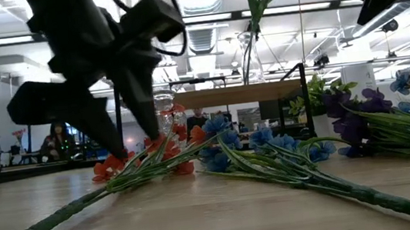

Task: Pick and place flowers into a vace then onto a shelf
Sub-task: Put the orange flowers into the transparent vase

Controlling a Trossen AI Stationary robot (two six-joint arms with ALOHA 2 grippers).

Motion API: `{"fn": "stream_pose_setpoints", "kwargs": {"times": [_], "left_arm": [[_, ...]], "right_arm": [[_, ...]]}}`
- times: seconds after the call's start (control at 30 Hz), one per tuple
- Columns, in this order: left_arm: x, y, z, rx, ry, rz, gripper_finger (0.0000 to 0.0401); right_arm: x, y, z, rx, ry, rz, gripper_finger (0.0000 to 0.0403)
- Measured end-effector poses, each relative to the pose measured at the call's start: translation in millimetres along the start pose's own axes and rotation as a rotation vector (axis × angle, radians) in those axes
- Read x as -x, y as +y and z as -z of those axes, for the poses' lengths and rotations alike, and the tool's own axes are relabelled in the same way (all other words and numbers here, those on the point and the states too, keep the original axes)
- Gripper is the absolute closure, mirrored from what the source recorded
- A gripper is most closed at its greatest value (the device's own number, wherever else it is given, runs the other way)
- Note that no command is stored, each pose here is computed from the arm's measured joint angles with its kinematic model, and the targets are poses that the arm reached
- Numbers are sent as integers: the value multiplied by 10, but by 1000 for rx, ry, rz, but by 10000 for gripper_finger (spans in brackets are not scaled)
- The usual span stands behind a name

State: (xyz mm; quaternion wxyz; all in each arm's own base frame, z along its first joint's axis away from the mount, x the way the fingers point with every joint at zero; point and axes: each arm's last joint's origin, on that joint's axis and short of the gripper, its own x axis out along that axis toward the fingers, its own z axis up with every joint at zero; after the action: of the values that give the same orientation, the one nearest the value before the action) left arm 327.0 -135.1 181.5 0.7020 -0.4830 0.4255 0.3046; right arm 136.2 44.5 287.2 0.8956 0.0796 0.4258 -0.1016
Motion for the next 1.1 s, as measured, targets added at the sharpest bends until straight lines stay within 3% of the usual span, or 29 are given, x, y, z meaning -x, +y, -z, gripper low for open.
{"fn": "stream_pose_setpoints", "kwargs": {"times": [0.33,1.1], "left_arm": [[-8,4,-23,-18,-52,-121,219],[-197,59,-142,-71,-57,-172,228]], "right_arm": [[64,-49,36,-8,-28,-17,183],[55,-46,37,19,-26,-15,183]]}}
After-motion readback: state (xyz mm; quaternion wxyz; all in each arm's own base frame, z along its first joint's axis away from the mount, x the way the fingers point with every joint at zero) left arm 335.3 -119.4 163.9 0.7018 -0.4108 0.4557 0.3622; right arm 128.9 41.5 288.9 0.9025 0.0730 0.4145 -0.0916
